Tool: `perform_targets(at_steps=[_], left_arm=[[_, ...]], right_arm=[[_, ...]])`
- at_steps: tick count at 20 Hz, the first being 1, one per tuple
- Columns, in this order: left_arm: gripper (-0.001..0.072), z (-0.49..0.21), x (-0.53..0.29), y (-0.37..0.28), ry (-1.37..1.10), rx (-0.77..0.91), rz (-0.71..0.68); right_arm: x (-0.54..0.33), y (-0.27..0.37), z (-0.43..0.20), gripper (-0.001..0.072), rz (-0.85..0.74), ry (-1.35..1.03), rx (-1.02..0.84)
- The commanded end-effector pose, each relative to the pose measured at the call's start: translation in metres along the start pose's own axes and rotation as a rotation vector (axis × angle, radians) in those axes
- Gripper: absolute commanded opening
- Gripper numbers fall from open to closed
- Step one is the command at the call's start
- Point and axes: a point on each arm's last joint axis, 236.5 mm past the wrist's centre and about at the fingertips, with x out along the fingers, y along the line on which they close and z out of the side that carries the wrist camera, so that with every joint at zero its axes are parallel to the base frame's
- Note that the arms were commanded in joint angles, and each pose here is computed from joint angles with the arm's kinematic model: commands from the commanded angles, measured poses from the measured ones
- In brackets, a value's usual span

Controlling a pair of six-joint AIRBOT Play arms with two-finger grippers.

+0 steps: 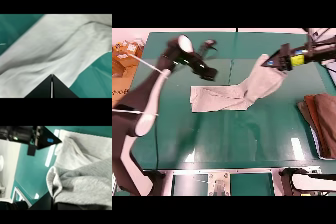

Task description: Fold the shirts.

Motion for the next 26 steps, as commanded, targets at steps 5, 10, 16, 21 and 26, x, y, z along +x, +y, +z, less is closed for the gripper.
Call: perform_targets(at_steps=[5,10,16,21,26], left_arm=[[0.0023,-0.04,-0.101,0.13,-0.012,-0.262,0.209],[0.0023,-0.048,-0.112,0.153,-0.023,-0.287,0.225],[0.0023,-0.04,-0.113,0.157,-0.057,-0.251,0.238],[0.0023,-0.039,-0.113,0.157,-0.06,-0.252,0.239],[0.0023,-0.039,-0.113,0.157,-0.06,-0.257,0.239]], right_arm=[[0.211,0.064,-0.009,0.0012,0.082,-0.045,-0.003],[0.335,0.056,-0.053,0.0376,0.121,-0.053,0.183],[0.245,0.001,-0.041,0.0008,0.165,0.167,0.176],[0.131,-0.111,0.001,0.0021,-0.024,0.01,0.266],[0.098,-0.201,-0.027,0.0552,-0.118,-0.03,0.441]])
